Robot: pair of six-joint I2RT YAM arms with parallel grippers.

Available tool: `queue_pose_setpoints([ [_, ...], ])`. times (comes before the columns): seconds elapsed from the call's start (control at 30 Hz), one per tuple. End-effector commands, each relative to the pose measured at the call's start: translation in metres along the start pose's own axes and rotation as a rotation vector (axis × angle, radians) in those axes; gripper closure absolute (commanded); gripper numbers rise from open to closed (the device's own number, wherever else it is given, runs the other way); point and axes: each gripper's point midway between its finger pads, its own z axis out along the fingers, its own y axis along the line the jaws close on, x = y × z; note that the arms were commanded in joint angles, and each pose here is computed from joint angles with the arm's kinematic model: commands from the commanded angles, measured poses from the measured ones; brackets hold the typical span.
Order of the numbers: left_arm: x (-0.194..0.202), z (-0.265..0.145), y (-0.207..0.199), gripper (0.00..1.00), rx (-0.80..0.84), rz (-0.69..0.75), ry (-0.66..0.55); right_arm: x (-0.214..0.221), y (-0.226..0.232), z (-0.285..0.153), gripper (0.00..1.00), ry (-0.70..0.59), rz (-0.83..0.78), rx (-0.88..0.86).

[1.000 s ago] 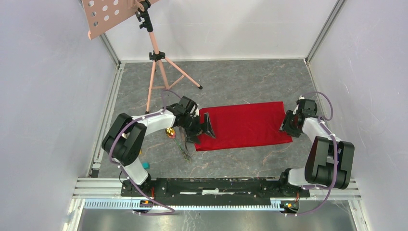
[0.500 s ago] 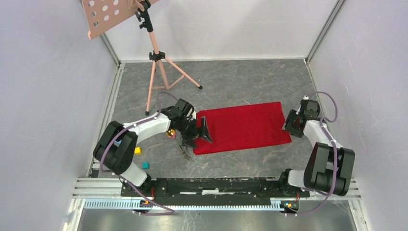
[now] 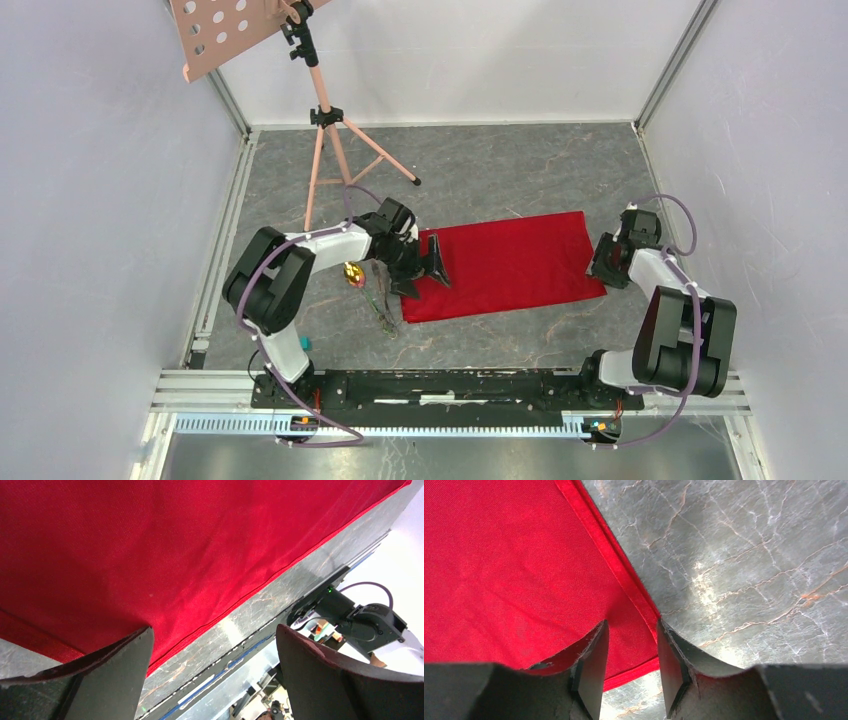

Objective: Fold the napkin into a case and place the utensils inside
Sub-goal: Smooth out the rectangle-folded napkin at the center of the board.

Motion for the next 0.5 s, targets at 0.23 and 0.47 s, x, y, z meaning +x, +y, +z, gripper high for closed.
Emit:
queue_pose_setpoints([
  [0.23,-0.023,-0.018,-0.020,0.00,0.008,0.025,-0.056,-0.040,0.016,-0.025,0.52,-0.134,-0.118,0.023],
  [0.47,-0.066,-0.027,-0.032,0.00,0.020,-0.028,-0.136,-0.046,0.074,-0.018,0.51,-0.108,-0.243,-0.128],
])
